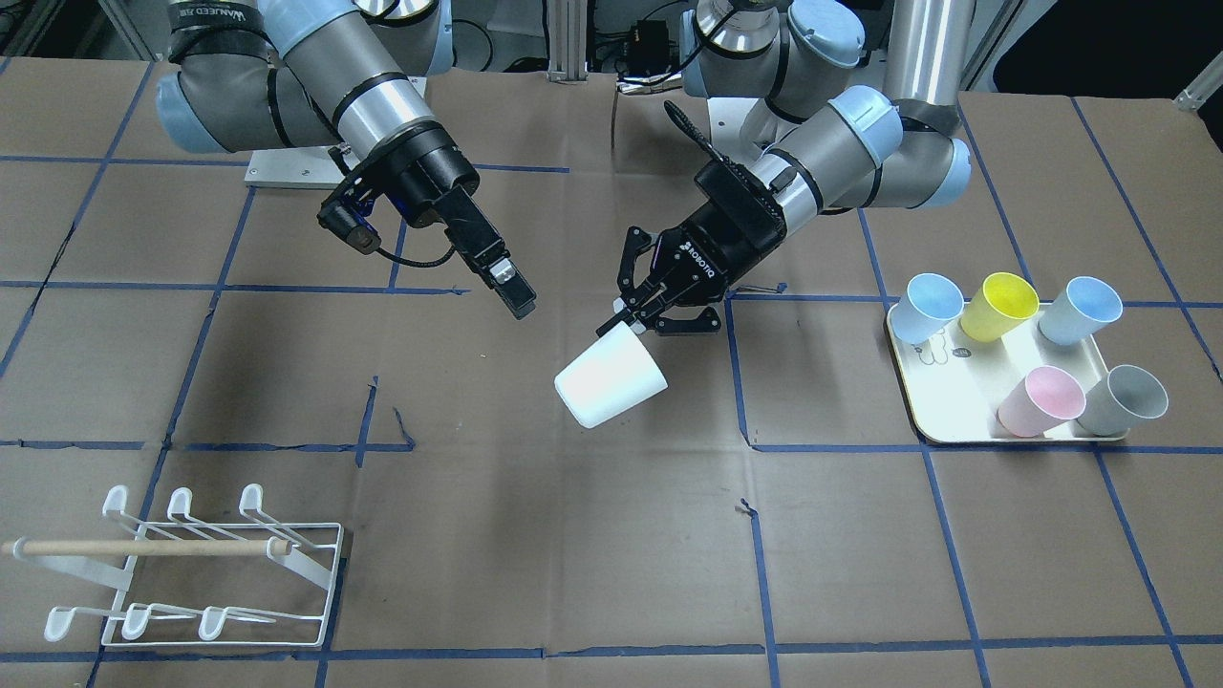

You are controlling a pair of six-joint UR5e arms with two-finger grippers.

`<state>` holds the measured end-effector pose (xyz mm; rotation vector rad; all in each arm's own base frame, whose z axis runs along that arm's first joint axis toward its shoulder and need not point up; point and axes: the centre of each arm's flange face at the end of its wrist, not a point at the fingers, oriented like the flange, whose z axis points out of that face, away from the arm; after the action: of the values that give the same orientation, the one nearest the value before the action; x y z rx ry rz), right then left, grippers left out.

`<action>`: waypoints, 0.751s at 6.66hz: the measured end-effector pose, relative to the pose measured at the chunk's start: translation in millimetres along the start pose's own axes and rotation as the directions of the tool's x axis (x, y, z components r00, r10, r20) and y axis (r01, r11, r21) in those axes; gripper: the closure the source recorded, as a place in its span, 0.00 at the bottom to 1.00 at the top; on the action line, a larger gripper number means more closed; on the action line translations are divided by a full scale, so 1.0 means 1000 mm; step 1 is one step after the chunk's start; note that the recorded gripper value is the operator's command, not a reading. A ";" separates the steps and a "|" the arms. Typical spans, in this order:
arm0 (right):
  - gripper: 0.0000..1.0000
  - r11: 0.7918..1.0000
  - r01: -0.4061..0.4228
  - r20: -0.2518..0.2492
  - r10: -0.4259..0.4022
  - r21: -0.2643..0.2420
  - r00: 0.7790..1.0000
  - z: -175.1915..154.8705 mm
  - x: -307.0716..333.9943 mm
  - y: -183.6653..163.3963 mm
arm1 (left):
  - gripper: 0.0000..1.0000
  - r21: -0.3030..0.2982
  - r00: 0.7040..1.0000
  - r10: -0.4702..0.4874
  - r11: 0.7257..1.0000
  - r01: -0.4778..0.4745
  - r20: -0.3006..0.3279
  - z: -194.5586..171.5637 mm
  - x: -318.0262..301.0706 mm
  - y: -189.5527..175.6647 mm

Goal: Transfer IKEA cup to right arm and place on rack

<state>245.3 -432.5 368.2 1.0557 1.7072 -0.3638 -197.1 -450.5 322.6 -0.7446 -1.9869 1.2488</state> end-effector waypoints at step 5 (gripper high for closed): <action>0.01 1.000 -0.011 -0.025 0.011 -0.006 1.000 0.031 0.004 -0.014 | 1.00 0.022 1.000 -0.022 1.000 0.022 -0.014 -0.003 0.003 -0.002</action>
<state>252.9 -459.6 348.9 1.0686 1.7227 -0.3397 -197.4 -447.2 325.9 -0.7170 -1.9624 1.2479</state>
